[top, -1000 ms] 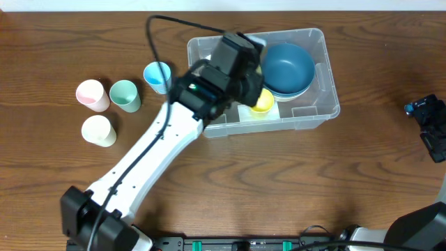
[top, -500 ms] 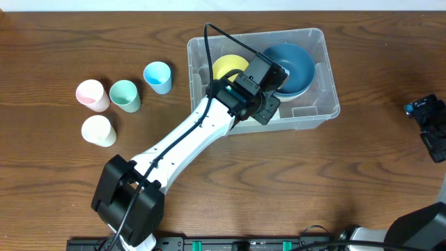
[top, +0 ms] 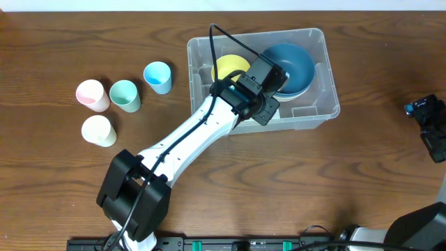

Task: Pack container
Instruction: 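Lower the yellow cup into the bin onto the first yellow cup, then move the left gripper back to the mint green cup and grip it, then carry the mint green cup into the bin onto the yellow cups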

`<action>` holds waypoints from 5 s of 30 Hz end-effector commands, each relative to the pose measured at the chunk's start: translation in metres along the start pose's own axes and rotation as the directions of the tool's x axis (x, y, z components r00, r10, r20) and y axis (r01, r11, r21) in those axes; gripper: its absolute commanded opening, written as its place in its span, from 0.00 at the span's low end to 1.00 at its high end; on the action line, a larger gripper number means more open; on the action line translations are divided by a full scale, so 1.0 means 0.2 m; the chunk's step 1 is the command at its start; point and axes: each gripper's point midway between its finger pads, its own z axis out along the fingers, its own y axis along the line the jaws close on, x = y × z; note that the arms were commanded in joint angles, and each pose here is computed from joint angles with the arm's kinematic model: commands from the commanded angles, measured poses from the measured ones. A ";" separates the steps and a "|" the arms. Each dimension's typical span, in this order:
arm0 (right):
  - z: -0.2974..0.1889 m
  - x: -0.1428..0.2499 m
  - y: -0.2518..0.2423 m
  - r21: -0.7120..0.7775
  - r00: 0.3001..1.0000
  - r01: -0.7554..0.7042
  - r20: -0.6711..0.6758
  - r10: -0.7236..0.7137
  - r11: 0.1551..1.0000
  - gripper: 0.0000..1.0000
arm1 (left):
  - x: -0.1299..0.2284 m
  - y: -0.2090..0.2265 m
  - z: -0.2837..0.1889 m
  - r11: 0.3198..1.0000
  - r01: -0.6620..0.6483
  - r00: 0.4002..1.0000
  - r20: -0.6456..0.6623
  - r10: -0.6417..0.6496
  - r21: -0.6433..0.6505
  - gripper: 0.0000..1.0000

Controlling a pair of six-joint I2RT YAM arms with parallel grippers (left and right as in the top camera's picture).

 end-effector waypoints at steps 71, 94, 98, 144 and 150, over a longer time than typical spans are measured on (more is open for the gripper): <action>0.00 0.00 0.00 0.001 1.000 -0.010 0.004 0.010 1.000 0.99 | 0.93 1.62 -0.30 0.645 0.567 0.668 -0.172 -0.724 -0.512 0.28; 0.00 -0.01 -0.01 0.003 1.000 -0.016 0.004 0.016 1.000 0.99 | 0.82 1.53 -0.40 0.657 0.573 0.682 -0.160 -0.714 -0.490 0.06; 0.00 -0.01 -0.01 0.003 1.000 -0.016 0.004 0.016 1.000 0.99 | 0.70 1.47 -0.54 0.668 0.571 0.724 -0.089 -0.684 -0.477 0.06; 0.00 -0.01 -0.01 0.003 1.000 -0.016 0.004 0.016 1.000 0.99 | -0.18 0.00 -0.29 0.999 0.009 0.996 0.088 -0.013 0.045 0.06; 0.00 -0.01 -0.01 0.003 1.000 -0.016 0.004 0.016 1.000 0.99 | -0.17 0.01 -0.28 1.000 -0.005 0.996 0.086 0.003 0.026 0.06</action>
